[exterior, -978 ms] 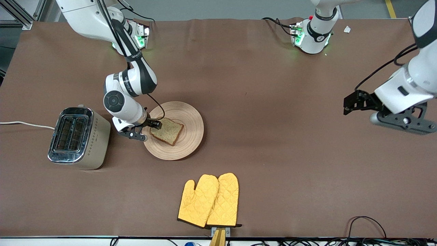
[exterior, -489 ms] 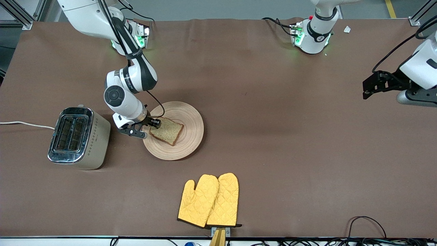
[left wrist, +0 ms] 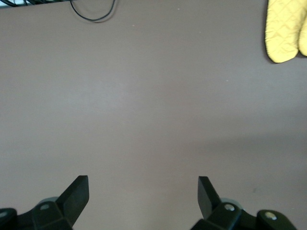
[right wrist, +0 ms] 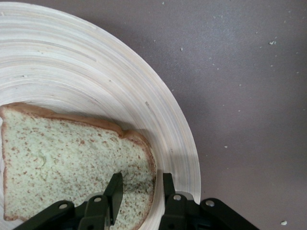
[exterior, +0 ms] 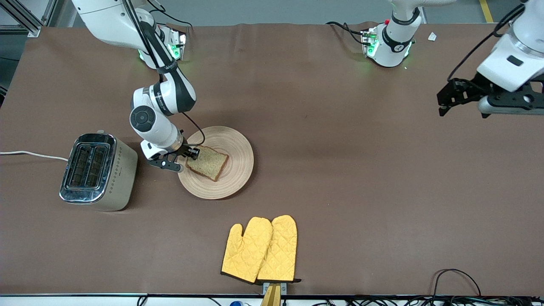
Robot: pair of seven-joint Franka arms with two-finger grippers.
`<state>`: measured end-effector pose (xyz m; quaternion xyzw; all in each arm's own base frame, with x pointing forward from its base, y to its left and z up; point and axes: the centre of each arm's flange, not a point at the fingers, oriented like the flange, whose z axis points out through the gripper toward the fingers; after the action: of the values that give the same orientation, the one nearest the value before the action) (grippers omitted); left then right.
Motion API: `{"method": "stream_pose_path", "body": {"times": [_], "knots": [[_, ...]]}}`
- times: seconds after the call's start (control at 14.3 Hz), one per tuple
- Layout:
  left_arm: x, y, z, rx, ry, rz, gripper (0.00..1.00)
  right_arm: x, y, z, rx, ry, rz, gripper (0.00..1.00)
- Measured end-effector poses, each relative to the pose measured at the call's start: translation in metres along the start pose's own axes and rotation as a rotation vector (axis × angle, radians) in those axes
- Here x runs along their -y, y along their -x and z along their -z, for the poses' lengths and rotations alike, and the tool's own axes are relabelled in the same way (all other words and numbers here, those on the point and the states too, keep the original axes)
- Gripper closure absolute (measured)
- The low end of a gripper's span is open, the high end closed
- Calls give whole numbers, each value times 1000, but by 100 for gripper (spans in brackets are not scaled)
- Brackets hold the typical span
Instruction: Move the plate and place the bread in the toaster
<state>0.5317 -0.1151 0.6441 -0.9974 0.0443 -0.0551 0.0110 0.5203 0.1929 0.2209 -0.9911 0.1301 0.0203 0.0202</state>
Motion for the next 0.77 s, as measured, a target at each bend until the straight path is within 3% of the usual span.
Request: {"method": "stream_pose_path", "body": {"times": [0.21,0.77], "knots": [[2,4,-8,4,35,26,0,1,-2,2,-19,-11,0,59],[11,-2,-8,-8,39,37,0,-2,-4,2,-28,-13,-5,59]]}}
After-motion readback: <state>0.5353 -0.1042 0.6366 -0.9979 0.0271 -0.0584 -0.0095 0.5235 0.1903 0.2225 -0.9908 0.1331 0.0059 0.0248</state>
